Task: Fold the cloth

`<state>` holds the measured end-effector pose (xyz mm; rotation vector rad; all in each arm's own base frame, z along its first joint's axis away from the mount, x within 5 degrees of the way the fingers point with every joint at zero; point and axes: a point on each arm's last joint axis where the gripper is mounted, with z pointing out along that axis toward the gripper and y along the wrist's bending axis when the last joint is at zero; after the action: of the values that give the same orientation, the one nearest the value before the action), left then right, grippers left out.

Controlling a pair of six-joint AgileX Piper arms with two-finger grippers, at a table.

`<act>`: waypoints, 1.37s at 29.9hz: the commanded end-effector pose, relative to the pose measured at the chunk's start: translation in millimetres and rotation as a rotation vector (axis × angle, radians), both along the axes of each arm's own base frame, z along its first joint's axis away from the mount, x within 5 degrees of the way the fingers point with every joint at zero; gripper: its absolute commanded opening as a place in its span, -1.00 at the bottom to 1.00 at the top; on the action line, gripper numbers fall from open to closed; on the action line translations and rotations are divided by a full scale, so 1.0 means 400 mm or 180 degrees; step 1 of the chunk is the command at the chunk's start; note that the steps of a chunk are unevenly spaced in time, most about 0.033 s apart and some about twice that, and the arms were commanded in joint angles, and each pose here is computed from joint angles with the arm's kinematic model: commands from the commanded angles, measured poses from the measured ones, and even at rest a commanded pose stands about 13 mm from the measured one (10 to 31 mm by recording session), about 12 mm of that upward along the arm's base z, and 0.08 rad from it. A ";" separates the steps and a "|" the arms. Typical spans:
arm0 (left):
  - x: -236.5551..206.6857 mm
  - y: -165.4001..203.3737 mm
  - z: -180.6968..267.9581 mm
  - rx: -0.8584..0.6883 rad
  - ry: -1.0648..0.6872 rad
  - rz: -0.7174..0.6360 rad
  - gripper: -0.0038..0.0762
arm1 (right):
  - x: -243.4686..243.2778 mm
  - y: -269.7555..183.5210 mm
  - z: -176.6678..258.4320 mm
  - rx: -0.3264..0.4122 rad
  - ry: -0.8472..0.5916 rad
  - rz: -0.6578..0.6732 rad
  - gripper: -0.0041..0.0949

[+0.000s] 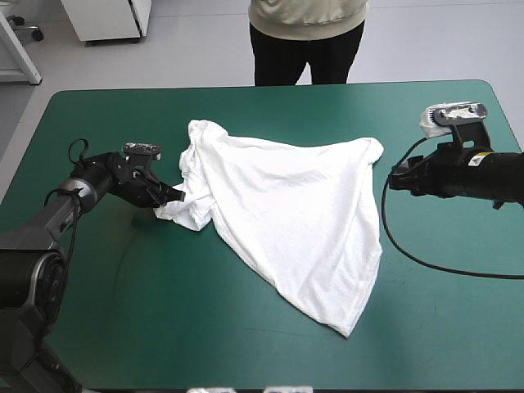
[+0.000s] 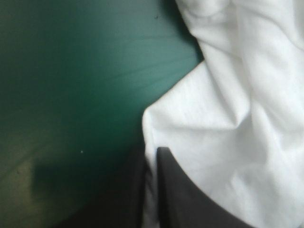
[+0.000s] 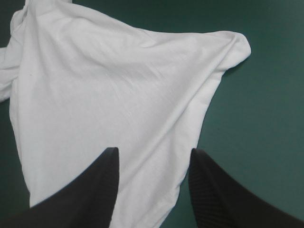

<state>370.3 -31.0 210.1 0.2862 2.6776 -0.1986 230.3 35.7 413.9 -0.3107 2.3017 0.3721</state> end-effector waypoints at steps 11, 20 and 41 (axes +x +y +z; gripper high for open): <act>0.002 -0.007 0.045 -0.0062 -0.0195 0.0040 -0.93 | -0.081 0.153 -0.176 -0.0645 0.0752 0.0759 -0.02; 0.000 -0.006 0.044 -0.0024 -0.0177 -0.0011 -0.93 | -0.243 0.304 -0.366 -0.1135 0.0999 0.1666 -0.02; -0.005 -0.006 0.044 -0.0015 -0.0126 -0.0044 -0.93 | -0.208 0.395 -0.527 -0.1715 0.1326 0.1767 -0.65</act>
<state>370.2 -30.9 209.5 0.2991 2.6799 -0.1925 145.1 188.9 208.3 -1.2556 2.6936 0.0510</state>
